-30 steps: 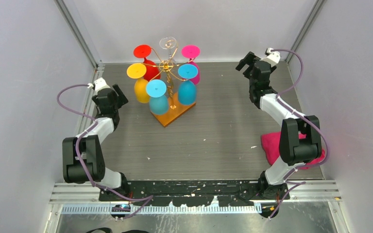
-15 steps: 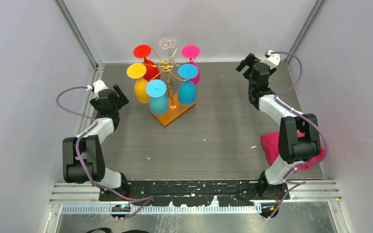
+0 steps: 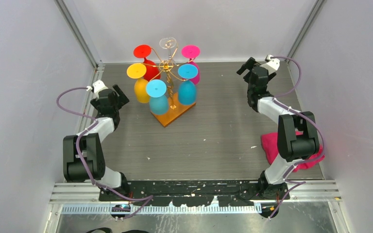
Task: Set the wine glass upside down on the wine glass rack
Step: Reset both arms
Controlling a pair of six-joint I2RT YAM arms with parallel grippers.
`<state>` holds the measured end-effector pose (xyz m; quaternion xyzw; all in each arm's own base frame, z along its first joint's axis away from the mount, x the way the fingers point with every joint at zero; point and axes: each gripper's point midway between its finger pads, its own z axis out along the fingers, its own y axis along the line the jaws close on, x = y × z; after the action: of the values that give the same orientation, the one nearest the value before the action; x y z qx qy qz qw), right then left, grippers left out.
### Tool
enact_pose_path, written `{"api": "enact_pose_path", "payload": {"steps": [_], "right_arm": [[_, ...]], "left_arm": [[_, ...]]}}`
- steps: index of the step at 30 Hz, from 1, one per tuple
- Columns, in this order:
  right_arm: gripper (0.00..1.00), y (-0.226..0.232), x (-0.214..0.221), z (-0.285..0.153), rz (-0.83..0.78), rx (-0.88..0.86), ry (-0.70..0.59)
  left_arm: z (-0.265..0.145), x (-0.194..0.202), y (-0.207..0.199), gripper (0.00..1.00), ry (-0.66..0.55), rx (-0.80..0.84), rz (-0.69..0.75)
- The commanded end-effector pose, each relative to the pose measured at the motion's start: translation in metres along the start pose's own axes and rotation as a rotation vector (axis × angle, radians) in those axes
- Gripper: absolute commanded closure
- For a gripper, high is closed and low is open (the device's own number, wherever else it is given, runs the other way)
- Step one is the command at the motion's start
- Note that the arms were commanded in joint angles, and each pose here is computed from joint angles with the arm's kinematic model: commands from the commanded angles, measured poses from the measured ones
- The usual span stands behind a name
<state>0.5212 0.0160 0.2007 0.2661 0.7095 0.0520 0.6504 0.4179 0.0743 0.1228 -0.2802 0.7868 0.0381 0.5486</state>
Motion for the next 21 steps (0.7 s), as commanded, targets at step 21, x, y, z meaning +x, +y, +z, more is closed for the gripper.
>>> {"api": "enact_pose_path", "payload": {"steps": [21], "right_arm": [[0.0, 0.0, 0.001, 0.005, -0.034, -0.019, -0.045]], "left_arm": [[0.028, -0.008, -0.018, 0.0, -0.142, 0.182, 0.152]]}}
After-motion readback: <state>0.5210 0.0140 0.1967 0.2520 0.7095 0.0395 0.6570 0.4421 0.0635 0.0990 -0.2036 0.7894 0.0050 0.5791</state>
